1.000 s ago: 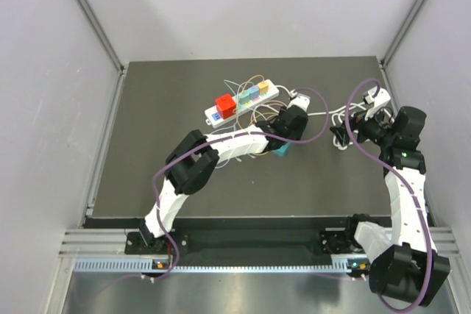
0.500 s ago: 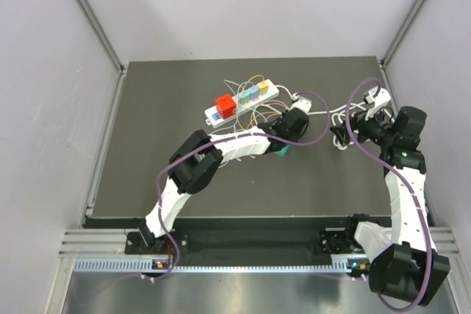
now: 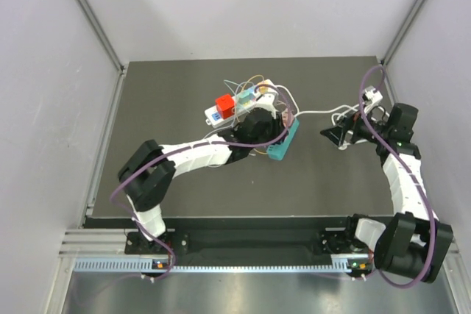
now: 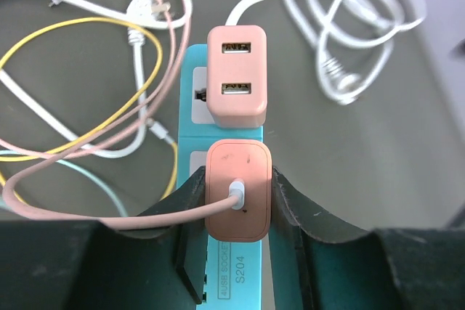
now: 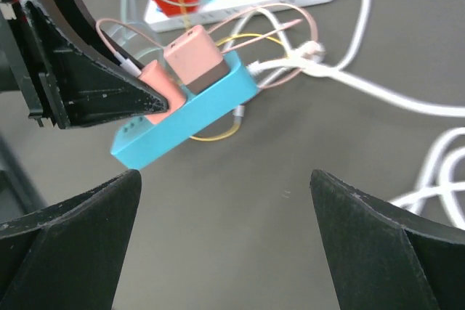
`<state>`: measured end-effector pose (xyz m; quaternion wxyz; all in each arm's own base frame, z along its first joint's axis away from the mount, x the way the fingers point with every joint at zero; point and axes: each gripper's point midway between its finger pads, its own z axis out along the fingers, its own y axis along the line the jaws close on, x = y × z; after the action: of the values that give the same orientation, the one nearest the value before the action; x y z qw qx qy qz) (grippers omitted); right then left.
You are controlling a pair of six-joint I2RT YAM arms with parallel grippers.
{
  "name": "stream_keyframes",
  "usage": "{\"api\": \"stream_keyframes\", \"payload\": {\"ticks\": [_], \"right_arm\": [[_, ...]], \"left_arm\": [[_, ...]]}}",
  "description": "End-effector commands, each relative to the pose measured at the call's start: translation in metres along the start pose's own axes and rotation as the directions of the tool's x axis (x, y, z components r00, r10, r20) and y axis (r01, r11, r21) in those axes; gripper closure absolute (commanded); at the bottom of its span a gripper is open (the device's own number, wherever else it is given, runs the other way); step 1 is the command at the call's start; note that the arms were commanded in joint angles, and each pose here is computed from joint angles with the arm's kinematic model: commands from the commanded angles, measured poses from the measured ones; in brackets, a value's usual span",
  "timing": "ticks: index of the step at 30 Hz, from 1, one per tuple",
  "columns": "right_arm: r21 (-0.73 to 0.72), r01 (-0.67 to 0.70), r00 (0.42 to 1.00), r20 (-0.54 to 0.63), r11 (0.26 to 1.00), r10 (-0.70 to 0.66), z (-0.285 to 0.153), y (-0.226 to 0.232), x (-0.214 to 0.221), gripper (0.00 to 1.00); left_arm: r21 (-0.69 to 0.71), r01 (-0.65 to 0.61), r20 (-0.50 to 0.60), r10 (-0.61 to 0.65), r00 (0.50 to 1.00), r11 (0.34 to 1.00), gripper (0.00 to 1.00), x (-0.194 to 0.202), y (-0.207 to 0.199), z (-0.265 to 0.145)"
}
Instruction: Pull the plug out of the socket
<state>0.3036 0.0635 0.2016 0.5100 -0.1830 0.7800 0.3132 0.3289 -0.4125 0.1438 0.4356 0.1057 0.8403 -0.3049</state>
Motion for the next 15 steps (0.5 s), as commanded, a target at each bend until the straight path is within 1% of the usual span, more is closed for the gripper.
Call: {"api": "stream_keyframes", "payload": {"ticks": [1,3,5,6,7,8,11,15], "right_arm": [[-0.134,-0.085,0.994,0.061,0.987,0.094,0.003,0.017,-0.01,0.0],[-0.169,-0.122,0.988,0.077,0.978,0.136,0.007,0.022,-0.009,0.0],[-0.186,-0.149,0.982,0.084,0.971,0.167,0.01,0.027,-0.008,0.0],[-0.191,-0.205,0.972,0.074,0.96,0.223,0.014,0.029,-0.003,0.0],[-0.197,-0.196,0.973,0.084,0.961,0.216,0.016,0.03,-0.005,0.0],[-0.212,-0.205,0.972,0.067,0.956,0.223,0.022,0.037,-0.002,0.0],[-0.163,-0.253,0.965,0.031,0.954,0.261,0.038,0.037,0.007,0.0],[-0.113,-0.327,0.945,-0.015,0.938,0.328,0.053,0.036,0.017,0.0]], "left_arm": [[0.226,0.158,0.197,-0.204,0.959,0.961,1.0,-0.067,-0.049,-0.03],[0.217,0.216,0.215,-0.263,0.941,0.952,1.0,-0.071,-0.043,-0.035],[0.239,0.245,0.256,-0.304,0.918,0.94,1.0,-0.081,-0.044,-0.039],[0.231,0.276,0.274,-0.335,0.901,0.933,1.0,-0.083,-0.039,-0.039],[0.233,0.3,0.283,-0.36,0.889,0.925,1.0,-0.085,-0.038,-0.039],[0.243,0.332,0.291,-0.395,0.871,0.911,1.0,-0.086,-0.037,-0.037],[0.257,0.397,0.326,-0.465,0.823,0.881,1.0,-0.094,-0.035,-0.032],[0.265,0.455,0.337,-0.524,0.782,0.85,1.0,-0.098,-0.034,-0.023]]}}
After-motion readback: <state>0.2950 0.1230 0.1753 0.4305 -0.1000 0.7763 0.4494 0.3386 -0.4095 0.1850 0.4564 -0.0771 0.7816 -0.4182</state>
